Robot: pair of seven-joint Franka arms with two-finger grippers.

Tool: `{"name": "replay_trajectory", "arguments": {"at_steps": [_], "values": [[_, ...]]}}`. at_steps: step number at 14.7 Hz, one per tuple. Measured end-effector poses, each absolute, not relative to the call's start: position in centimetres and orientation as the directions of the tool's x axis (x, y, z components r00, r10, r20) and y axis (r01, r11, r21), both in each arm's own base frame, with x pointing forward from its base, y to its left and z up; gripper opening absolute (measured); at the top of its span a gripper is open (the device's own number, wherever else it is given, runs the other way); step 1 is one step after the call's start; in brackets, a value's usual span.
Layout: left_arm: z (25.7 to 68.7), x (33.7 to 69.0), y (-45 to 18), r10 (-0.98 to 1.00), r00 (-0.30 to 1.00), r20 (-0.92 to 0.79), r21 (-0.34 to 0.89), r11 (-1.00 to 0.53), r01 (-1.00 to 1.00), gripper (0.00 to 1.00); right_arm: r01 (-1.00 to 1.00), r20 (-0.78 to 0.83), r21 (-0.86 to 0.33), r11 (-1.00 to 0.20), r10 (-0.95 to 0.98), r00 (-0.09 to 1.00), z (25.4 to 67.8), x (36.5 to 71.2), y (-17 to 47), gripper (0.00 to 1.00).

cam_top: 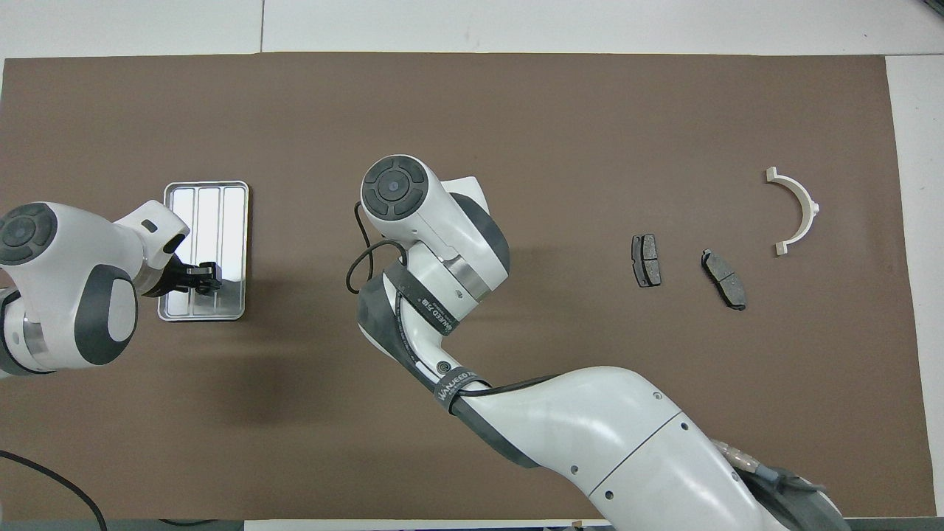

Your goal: Place bearing gear from tray to pile

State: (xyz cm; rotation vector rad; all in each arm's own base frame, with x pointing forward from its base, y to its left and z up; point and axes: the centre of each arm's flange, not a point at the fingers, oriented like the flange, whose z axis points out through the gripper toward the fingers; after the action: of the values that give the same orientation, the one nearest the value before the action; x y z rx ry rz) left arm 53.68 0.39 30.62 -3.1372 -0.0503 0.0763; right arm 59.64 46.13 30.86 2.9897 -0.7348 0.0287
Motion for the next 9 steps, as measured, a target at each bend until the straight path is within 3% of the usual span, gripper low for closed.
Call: {"name": "replay_trajectory", "arguments": {"at_steps": [2,9], "values": [[30.6,53.6,0.4,0.036,0.998,-0.050,-0.004,-0.999,0.036,0.50,-0.457,0.036,0.066,-0.887,-0.456,0.889,30.0,59.4,46.5,1.00],[30.5,53.5,0.4,0.040,0.998,-0.051,-0.004,-0.999,0.040,0.49,-0.444,0.039,0.066,-0.893,-0.443,0.896,28.3,58.7,47.7,1.00]]}}
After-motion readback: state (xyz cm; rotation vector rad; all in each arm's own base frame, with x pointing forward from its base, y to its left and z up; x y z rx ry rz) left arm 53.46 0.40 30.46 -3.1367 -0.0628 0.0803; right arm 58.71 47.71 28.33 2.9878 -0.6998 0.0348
